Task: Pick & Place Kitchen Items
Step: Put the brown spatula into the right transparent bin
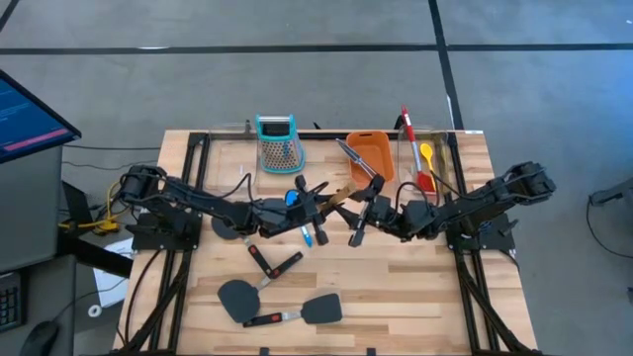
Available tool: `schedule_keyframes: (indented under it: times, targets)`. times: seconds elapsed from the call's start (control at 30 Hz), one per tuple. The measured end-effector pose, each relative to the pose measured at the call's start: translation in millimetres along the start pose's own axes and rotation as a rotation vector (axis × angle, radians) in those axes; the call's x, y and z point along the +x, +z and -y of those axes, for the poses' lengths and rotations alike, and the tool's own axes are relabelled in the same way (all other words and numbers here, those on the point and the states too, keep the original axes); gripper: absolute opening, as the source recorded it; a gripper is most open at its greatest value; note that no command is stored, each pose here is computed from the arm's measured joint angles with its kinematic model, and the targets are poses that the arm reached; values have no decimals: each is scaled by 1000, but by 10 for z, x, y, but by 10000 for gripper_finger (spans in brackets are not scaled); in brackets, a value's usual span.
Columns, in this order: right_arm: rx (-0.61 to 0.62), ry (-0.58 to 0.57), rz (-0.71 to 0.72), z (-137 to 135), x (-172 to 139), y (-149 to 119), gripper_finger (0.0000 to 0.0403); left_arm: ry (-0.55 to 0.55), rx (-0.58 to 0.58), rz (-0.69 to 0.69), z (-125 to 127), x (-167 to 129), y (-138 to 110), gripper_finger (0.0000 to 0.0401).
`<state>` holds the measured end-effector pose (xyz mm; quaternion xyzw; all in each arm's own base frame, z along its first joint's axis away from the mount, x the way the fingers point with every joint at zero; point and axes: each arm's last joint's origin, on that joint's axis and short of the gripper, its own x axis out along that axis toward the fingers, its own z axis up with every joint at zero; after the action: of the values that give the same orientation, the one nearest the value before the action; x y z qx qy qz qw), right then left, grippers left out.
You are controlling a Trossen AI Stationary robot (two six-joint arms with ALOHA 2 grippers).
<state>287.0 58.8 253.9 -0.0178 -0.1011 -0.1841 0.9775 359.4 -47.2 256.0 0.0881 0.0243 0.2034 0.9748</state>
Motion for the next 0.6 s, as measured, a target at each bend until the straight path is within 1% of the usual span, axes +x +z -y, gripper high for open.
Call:
schedule_keyframes:
  times: [0.2, 0.3, 0.37, 0.6]
  targets:
    - [-1, 14, 3, -1, 2, -1, 73, 18, 4, -4, -43, 25, -9, 36]
    - [-15, 15, 0, -1, 3, -6, 27, 18, 6, -7, -42, 26, -12, 36]
    - [-21, 13, 0, 7, 8, -6, 16, 9, 3, -4, -38, 25, -10, 33]
    - [-40, 9, 1, 24, 19, -7, 16, -17, -18, -1, -32, 25, -12, 32]
